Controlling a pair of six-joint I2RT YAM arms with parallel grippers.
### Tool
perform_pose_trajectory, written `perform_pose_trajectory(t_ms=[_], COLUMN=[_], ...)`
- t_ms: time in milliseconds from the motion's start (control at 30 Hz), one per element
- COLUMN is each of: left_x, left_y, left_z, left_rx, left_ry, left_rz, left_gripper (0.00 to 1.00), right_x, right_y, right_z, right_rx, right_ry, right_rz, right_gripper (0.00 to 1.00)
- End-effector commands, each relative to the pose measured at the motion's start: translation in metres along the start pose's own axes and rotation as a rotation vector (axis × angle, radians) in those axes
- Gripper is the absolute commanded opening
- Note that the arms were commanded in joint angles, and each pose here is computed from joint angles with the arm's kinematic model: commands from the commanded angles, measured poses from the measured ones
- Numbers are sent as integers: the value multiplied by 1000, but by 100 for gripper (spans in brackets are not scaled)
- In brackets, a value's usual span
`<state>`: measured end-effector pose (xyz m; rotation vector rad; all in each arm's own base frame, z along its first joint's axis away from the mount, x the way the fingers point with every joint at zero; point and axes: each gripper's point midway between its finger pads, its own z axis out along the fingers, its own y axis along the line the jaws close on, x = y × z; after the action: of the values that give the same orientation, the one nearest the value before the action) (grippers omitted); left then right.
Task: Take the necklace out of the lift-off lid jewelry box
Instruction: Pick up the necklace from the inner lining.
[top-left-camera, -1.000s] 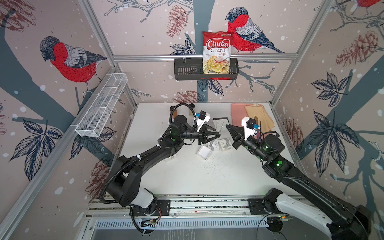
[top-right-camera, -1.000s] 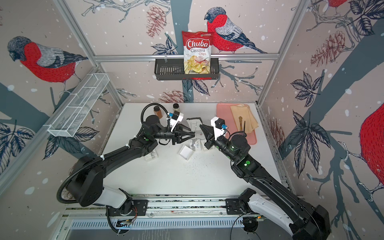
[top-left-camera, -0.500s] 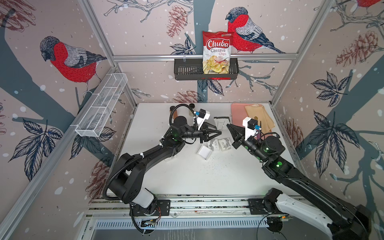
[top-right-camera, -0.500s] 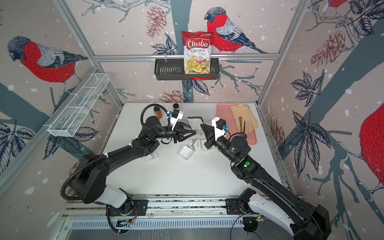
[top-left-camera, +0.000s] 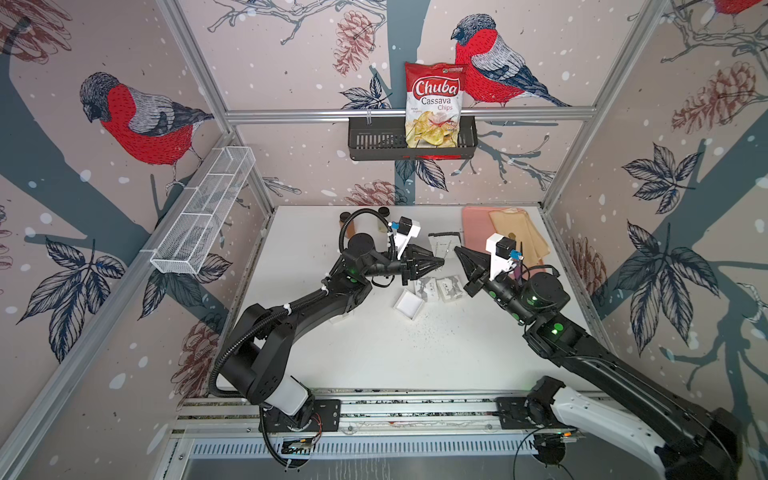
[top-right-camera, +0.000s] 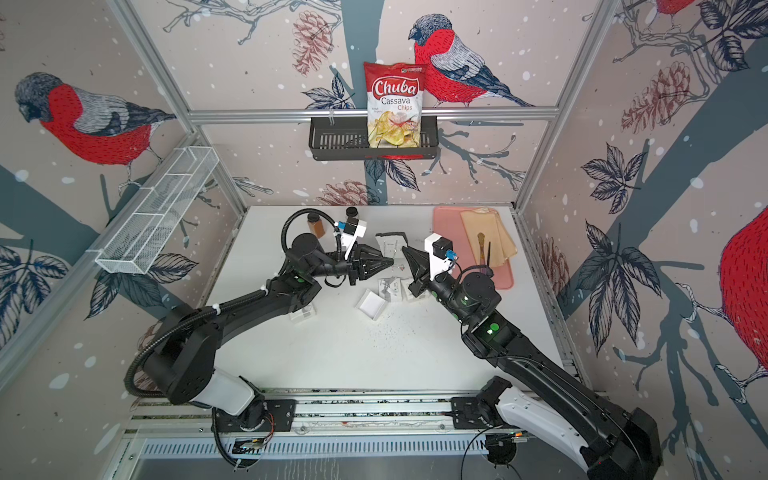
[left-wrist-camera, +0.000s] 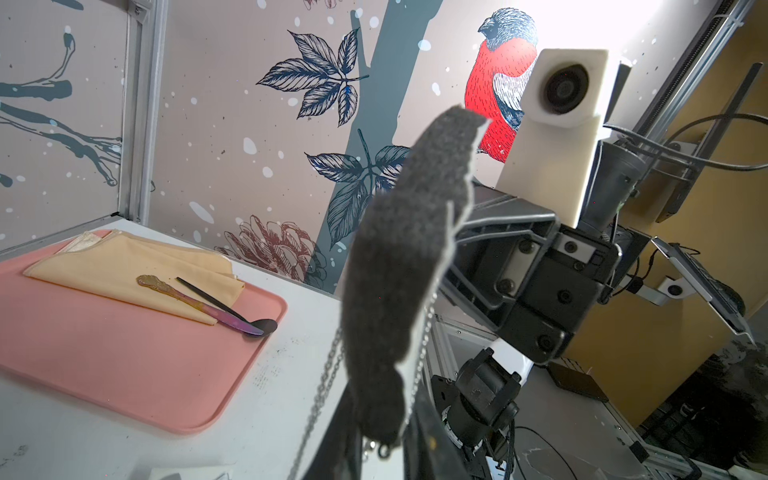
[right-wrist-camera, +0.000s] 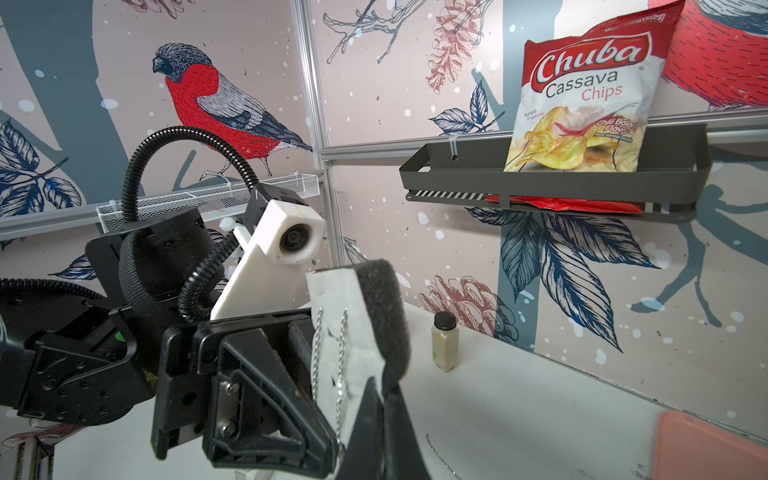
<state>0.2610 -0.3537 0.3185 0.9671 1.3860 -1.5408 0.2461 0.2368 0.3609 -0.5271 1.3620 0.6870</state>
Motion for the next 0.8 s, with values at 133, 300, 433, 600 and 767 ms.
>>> perform_pose_trajectory(t_ms=[133, 300, 433, 600, 767], left_x=[-6, -6, -6, -8, -17], left_y=[-9, -8, -8, -9, -14], left_z=[0, 1, 1, 1, 0], left_rx=[38, 43, 42, 44, 49], left_ry=[-17, -18, -19, -26, -37], left_rz=[31, 21, 16, 21, 36], left_gripper=[14, 10, 9, 9, 9], right_x=[-14, -15, -17, -13, 1], right_y=[-10, -14, -16, -15, -14], right_z=[-4, -6, -10, -10, -7], right_rx=[62, 82, 97, 90, 85], right_ry=[-66, -76, -91, -74, -20], right_rz=[-8, -9, -12, -17, -28], right_gripper=[0, 0, 0, 0, 0])
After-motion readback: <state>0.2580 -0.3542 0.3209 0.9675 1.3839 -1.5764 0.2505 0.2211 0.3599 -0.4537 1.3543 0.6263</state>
